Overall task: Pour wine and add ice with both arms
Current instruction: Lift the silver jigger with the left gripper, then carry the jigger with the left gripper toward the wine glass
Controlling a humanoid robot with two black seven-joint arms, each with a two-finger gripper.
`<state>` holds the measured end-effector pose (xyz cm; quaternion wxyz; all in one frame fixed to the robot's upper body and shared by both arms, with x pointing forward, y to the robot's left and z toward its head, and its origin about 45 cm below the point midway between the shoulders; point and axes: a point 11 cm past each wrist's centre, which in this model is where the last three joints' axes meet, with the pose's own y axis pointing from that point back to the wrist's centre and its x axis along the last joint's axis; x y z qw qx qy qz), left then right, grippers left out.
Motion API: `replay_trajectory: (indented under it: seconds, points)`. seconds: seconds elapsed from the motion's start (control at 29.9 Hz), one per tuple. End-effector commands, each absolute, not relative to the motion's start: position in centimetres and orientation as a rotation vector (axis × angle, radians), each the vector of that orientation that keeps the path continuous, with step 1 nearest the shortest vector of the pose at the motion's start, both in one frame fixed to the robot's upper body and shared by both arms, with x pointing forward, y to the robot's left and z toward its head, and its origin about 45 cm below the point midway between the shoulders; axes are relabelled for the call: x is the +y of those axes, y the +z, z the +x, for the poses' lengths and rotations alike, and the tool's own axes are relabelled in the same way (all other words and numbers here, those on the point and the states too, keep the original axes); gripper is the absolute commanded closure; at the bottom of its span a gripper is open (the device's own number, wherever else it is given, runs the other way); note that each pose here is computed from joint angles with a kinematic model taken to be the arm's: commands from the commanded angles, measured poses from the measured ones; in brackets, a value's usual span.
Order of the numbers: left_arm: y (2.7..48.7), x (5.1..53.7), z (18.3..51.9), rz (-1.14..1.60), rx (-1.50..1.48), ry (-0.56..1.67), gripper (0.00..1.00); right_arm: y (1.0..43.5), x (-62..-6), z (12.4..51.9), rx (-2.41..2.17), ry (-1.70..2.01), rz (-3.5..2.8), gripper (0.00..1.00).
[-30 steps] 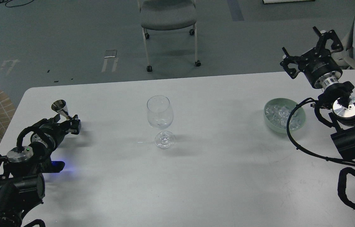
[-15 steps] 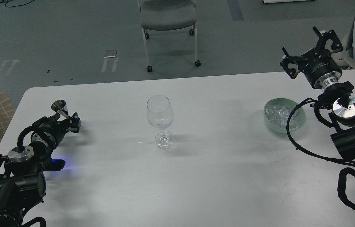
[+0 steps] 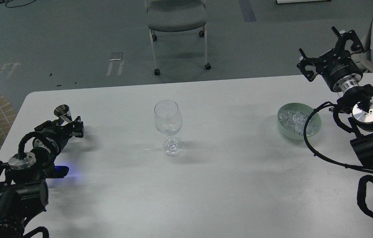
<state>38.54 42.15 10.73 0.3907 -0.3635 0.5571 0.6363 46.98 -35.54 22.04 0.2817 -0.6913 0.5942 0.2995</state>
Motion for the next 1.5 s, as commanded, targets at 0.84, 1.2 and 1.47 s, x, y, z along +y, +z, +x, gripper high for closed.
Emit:
replay_trajectory:
  seconds: [0.84,1.2,1.47]
  points:
    - [11.1,42.0,38.7,-0.932,1.385,1.574,0.70,22.2,-36.1,46.9,1.604,0.792,-1.851,0.00]
    - [11.1,41.9,38.6,-0.935,1.376,1.562,0.76,22.1,-36.2,46.9,1.607,0.795,-1.851,0.00]
    - [11.9,41.8,39.0,-0.935,1.359,1.543,0.79,22.0,-36.3,46.8,1.609,0.795,-1.849,0.00]
